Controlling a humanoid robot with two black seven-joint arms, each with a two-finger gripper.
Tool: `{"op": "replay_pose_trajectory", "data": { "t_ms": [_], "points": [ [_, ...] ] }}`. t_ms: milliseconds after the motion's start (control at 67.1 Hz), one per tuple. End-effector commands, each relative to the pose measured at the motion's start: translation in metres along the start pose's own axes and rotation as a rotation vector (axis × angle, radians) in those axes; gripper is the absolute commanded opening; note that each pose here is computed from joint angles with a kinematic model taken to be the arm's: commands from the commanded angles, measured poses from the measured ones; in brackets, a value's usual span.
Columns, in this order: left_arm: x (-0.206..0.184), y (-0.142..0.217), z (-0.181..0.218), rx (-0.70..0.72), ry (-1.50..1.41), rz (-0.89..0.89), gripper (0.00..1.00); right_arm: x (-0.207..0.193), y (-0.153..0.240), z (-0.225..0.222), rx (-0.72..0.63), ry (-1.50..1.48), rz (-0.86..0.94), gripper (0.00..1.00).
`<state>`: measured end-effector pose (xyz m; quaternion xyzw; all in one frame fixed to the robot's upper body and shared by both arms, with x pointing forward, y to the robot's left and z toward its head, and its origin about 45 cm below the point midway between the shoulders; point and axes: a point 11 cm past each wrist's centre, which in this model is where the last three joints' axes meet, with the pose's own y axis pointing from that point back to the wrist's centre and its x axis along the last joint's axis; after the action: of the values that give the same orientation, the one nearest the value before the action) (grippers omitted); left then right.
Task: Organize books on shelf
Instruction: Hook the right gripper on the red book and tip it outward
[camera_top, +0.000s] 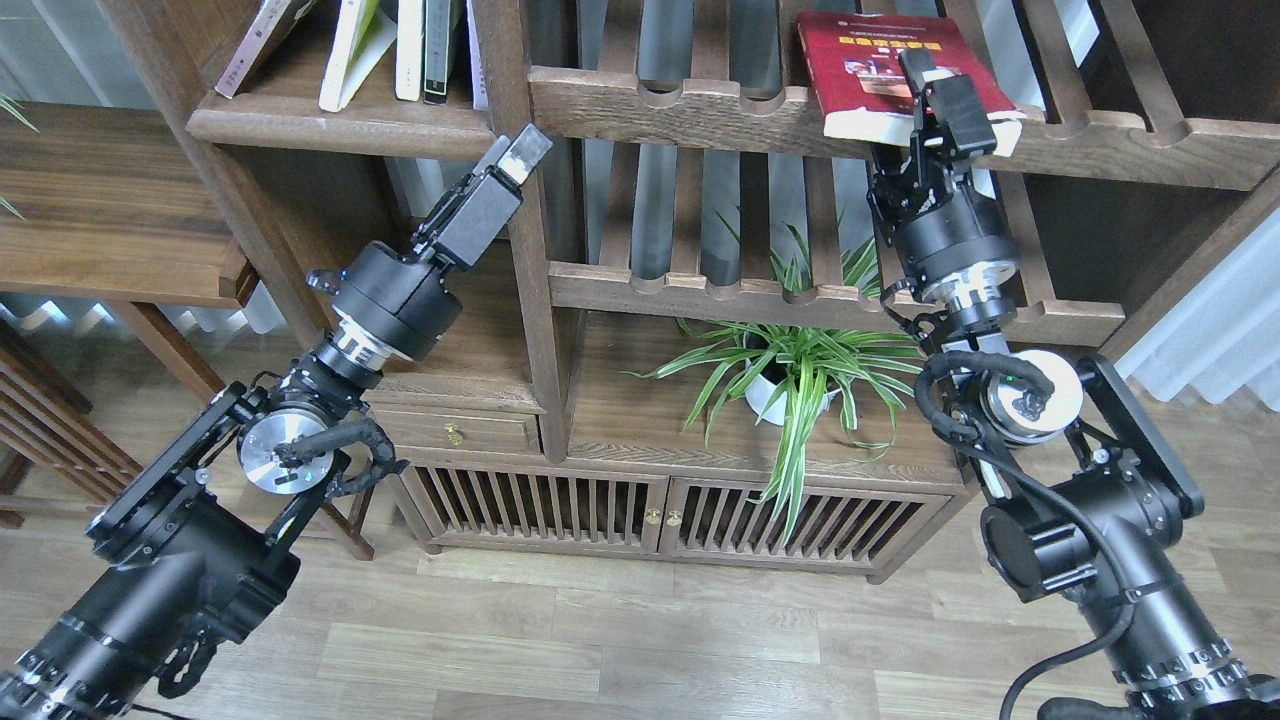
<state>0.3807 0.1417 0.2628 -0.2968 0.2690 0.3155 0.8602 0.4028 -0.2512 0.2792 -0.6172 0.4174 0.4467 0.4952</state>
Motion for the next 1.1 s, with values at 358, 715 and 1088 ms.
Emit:
{"op": "replay_pose_trajectory", "data": {
  "t_ms": [358, 715, 1088],
  "points": [
    [0.003, 0.006, -0.005, 0.006, 0.008, 0.014, 0.82, 0.002, 0.000, 0.000, 0.002, -0.003, 0.007, 0.56],
    [0.004, 0.008, -0.009, 0.017, 0.011, 0.018, 0.82, 0.001, 0.003, -0.006, 0.030, -0.056, -0.055, 0.05],
    [0.006, 0.012, -0.013, 0.018, 0.021, 0.030, 0.82, -0.005, 0.016, -0.008, 0.050, -0.092, -0.198, 0.05]
  ]
}}
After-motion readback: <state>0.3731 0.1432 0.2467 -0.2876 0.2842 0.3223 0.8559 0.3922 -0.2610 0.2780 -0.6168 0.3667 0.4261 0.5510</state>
